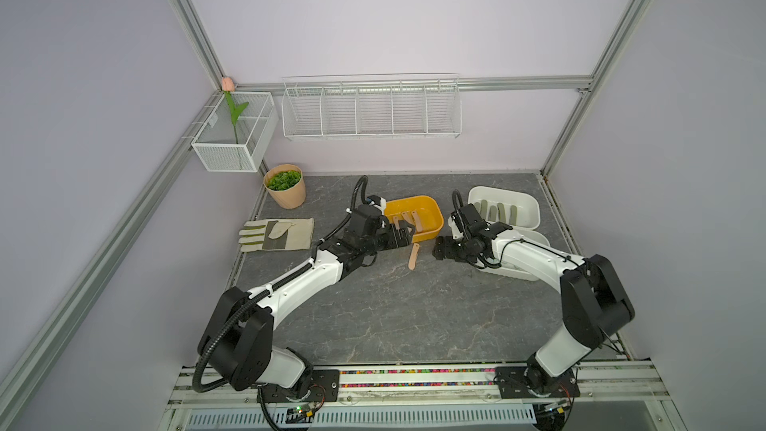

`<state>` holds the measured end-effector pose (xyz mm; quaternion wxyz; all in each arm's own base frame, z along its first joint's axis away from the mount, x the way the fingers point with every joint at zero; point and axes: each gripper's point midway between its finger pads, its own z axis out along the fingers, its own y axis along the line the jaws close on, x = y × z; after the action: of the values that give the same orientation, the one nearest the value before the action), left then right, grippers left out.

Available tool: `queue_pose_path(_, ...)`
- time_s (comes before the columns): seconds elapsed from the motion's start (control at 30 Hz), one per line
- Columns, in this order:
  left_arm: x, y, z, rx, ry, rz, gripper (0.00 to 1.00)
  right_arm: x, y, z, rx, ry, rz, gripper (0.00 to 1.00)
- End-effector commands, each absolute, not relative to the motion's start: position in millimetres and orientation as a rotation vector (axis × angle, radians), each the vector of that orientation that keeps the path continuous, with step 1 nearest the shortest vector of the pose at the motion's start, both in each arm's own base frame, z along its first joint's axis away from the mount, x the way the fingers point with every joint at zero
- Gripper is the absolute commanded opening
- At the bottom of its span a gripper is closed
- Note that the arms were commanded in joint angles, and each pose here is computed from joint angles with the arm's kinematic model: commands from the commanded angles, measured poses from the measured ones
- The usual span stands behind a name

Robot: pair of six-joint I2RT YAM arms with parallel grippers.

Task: Place the fruit knives into the storage box by color
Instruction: Pick up the fruit knife from the center of the board.

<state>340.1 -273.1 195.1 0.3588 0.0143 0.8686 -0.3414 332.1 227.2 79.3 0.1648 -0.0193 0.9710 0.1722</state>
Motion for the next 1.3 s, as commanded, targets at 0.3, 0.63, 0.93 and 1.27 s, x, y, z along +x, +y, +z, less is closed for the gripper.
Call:
queue_pose_path(0.3,341,-208,219,-0.093,2.158,-0.844,0.99,327,276,46,-0.091,2.888,0.266,0.86)
queue_pose_path(0.63,340,-198,220,-0.103,2.145,-0.877,0.99,323,292,28,-0.154,2.912,0.131,0.82)
queue_pose_path(0.93,341,-198,222,-0.096,2.141,-0.9,0.99,325,299,16,-0.196,2.916,0.025,0.74)
queue_pose_path(1.27,342,-201,219,-0.091,2.155,-0.921,0.99,323,290,5,-0.2,2.925,-0.056,0.52)
